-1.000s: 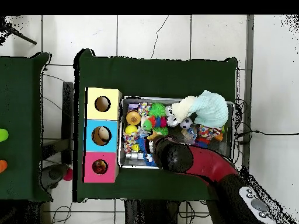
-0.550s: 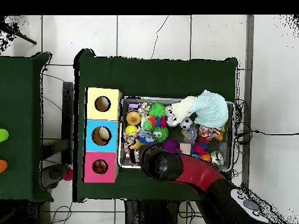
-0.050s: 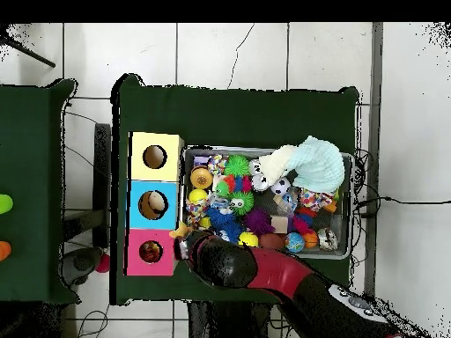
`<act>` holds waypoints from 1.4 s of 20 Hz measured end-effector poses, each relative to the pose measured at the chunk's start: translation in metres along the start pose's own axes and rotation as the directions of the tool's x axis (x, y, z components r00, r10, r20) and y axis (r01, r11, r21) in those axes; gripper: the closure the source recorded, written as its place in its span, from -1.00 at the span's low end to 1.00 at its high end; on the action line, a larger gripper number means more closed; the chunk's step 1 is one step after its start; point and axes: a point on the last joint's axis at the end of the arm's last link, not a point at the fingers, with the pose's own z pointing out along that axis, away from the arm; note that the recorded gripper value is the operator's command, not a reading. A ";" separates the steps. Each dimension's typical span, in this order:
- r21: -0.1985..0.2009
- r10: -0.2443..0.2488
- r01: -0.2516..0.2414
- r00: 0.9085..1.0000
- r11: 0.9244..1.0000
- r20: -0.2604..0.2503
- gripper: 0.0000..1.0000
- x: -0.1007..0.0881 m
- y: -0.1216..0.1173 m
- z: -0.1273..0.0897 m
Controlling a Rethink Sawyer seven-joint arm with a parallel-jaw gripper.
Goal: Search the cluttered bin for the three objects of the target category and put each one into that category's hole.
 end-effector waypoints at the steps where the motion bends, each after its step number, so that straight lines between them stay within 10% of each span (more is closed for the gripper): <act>1: -0.008 0.000 0.000 1.000 1.000 0.005 1.00 0.002 0.003 0.002; 16: -0.040 0.057 -0.054 0.994 0.998 0.092 1.00 0.018 0.013 0.009; 28: -0.010 0.066 -0.066 0.996 0.998 0.055 1.00 0.012 0.027 -0.002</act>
